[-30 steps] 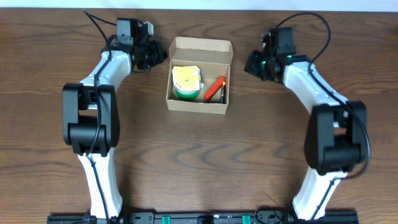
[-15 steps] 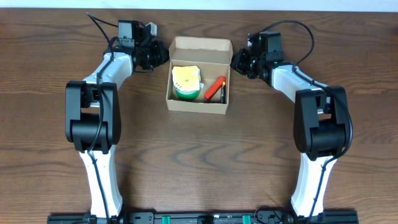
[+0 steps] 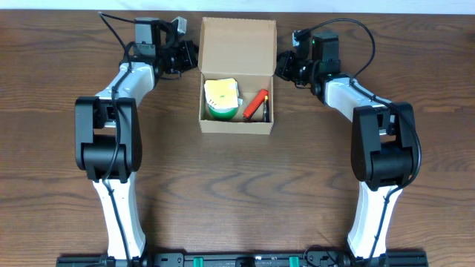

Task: Pack container
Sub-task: 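Move both grippers to the box lid flaps on either side, then fold the box lid closed with both grippers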

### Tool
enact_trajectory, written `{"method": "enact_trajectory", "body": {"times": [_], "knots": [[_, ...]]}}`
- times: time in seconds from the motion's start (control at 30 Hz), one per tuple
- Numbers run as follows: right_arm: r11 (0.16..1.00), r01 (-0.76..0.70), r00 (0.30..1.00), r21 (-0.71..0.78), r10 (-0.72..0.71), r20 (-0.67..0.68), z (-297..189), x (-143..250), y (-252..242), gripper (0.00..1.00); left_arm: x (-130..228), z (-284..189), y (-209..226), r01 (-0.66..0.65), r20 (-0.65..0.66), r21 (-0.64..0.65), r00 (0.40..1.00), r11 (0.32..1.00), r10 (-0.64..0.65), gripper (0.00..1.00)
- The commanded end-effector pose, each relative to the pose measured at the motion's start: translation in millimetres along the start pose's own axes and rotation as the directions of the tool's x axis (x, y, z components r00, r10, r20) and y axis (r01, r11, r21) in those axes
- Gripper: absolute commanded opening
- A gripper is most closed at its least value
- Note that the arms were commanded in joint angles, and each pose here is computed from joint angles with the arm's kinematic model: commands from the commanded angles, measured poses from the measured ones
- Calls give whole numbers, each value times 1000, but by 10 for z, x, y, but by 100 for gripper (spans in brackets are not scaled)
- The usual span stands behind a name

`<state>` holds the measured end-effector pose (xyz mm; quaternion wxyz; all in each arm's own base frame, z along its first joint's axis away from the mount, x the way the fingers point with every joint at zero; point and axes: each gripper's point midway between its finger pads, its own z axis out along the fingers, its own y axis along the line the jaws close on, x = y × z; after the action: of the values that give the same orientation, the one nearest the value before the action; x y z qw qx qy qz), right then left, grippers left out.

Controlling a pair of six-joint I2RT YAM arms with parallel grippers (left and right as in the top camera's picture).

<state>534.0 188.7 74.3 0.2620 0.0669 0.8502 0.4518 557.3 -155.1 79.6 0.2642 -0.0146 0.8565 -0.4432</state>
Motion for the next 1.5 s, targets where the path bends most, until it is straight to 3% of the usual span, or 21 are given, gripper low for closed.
{"method": "enact_trajectory", "body": {"times": [0.0, 0.37, 0.7, 1.03, 1.27, 1.47], "knots": [[991, 70, 996, -112, -75, -48, -34, 56, 130, 1, -113, -123, -252, -53, 8, 118, 999, 992, 52, 6], [934, 157, 983, -321, -180, -44, -273, -55, 428, 1, -315, -405, -734, -205, 73, 231, 978, 951, 194, 5], [908, 188, 974, -373, -221, -45, -483, -107, 683, 2, -274, -718, -1108, -332, 75, 222, 943, 917, 323, 6], [953, 219, 953, -209, -255, -165, -665, 257, 652, 2, 346, -918, -943, -328, -162, 81, 927, 941, 337, 6], [946, 324, 927, -22, -322, -192, -1092, 355, 821, 2, 524, -1356, -1062, -430, -247, -63, 881, 901, 403, 6], [908, 418, 875, 34, -392, -284, -1179, 676, 967, 1, 774, -1401, -1174, -497, -337, -68, 828, 865, 449, 6]]}}
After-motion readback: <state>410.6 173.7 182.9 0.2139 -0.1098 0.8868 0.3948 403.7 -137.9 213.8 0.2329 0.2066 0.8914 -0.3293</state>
